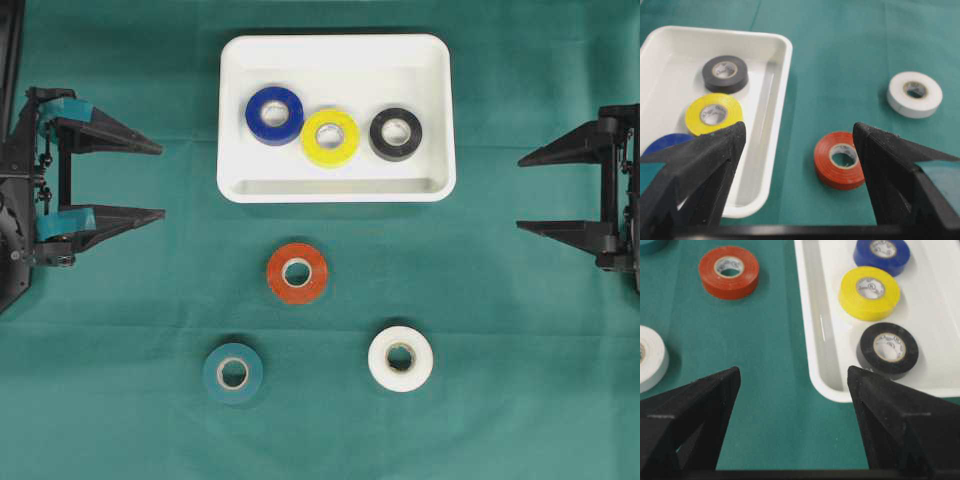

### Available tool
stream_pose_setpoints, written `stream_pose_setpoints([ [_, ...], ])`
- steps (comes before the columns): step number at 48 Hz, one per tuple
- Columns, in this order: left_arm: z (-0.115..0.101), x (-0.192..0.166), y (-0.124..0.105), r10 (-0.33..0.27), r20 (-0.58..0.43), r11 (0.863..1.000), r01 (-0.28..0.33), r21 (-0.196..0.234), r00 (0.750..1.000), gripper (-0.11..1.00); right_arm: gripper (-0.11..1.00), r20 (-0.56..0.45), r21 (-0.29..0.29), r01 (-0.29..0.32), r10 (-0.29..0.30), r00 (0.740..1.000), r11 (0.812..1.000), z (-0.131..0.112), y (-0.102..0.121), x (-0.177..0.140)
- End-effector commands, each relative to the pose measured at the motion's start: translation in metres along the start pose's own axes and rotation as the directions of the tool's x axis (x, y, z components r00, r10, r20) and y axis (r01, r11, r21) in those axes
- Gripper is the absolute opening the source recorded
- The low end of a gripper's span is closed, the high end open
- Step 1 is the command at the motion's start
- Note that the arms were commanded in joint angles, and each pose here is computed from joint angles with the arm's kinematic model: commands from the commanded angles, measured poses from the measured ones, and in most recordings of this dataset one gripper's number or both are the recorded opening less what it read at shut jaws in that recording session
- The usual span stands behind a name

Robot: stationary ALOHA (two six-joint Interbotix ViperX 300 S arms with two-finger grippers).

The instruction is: Pick up the tape from a random location and place it into the white case.

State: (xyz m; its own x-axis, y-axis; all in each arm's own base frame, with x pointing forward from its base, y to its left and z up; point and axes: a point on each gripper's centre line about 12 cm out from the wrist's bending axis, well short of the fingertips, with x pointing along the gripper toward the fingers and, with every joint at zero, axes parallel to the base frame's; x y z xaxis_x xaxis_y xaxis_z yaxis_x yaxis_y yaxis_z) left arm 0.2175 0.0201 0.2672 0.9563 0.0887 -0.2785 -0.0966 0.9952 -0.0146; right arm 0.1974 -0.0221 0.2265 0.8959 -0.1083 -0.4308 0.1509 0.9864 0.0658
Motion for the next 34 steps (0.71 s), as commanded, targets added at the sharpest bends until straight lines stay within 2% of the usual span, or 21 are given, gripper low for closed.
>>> stream_pose_setpoints([
  [1, 0.007, 0.000, 0.000, -0.002, 0.023, 1.000, 0.002, 0.003, 1.000, 0.85, 0.82, 0.041, -0.002, -0.003, 0.003, 0.999, 1.000, 0.014, 0.001, -0.001],
  [23, 0.025, -0.001, -0.001, -0.003, 0.093, 1.000, 0.003, 0.002, 0.996, 0.85, 0.82, 0.147, -0.038, 0.000, 0.006, 0.989, 0.999, 0.055, 0.003, -0.012],
  [34, 0.027, -0.001, -0.001, -0.003, 0.098, 1.000, 0.003, 0.002, 0.995, 0.85, 0.82, 0.147, -0.031, 0.000, 0.005, 0.989, 1.000, 0.057, 0.003, -0.013],
])
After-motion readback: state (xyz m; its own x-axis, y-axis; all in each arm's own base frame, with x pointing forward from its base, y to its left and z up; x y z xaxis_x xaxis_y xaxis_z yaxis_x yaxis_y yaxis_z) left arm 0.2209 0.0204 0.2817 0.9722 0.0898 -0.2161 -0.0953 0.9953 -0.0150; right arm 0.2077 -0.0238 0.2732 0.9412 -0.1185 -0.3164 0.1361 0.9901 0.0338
